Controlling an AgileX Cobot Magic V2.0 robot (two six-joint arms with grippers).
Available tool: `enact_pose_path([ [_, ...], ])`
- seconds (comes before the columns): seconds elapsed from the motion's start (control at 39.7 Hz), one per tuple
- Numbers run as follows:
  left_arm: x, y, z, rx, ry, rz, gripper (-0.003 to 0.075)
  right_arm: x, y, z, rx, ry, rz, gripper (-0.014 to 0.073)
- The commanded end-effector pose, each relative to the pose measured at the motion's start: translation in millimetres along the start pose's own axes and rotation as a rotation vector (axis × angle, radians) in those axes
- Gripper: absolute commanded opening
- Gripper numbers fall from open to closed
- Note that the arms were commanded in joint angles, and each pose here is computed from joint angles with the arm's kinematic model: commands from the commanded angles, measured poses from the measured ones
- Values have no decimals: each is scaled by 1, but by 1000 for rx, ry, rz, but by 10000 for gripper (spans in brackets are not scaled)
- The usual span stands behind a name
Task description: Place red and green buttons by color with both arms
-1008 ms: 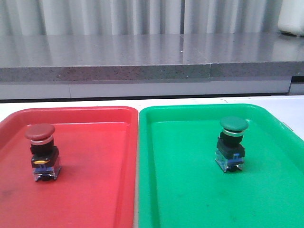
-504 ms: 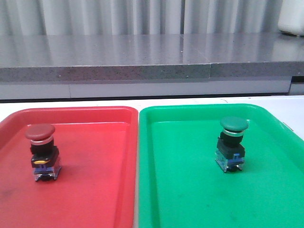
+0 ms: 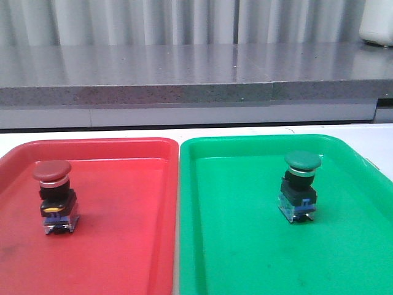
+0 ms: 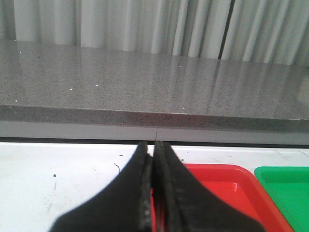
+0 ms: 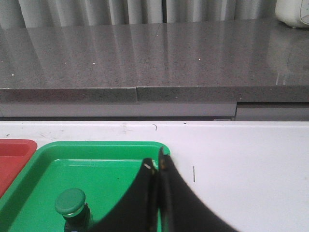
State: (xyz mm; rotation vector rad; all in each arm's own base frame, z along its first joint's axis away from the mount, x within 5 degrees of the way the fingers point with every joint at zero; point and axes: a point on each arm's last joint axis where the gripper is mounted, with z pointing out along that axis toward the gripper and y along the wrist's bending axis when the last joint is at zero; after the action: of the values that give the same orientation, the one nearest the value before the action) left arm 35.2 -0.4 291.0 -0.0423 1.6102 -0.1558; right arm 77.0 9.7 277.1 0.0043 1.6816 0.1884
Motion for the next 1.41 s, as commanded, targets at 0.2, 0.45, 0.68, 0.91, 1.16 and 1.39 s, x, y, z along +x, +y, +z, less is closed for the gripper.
enact_pose_path([
  [0.2,-15,-2,-2,16,-98,1,-20,-17,1,-2,2,-112,-14,-69],
  [0.45,-10,-1,0,10,-93,19,-20,-17,1,-2,2,-112,-14,-69],
  [0.68,21,-1,1,56,-124,27,-20,-17,1,-2,2,-109,-14,-69],
  [0.91,62,7,18,-13,-138,-8,-20,-17,1,-2,2,-107,-14,-69],
  [1.16,95,14,24,-86,-11,-56,-20,-17,1,-2,2,-108,-14,-69],
  [1.39,96,14,24,-86,-7,-56,-20,-17,1,-2,2,-108,-14,-69],
])
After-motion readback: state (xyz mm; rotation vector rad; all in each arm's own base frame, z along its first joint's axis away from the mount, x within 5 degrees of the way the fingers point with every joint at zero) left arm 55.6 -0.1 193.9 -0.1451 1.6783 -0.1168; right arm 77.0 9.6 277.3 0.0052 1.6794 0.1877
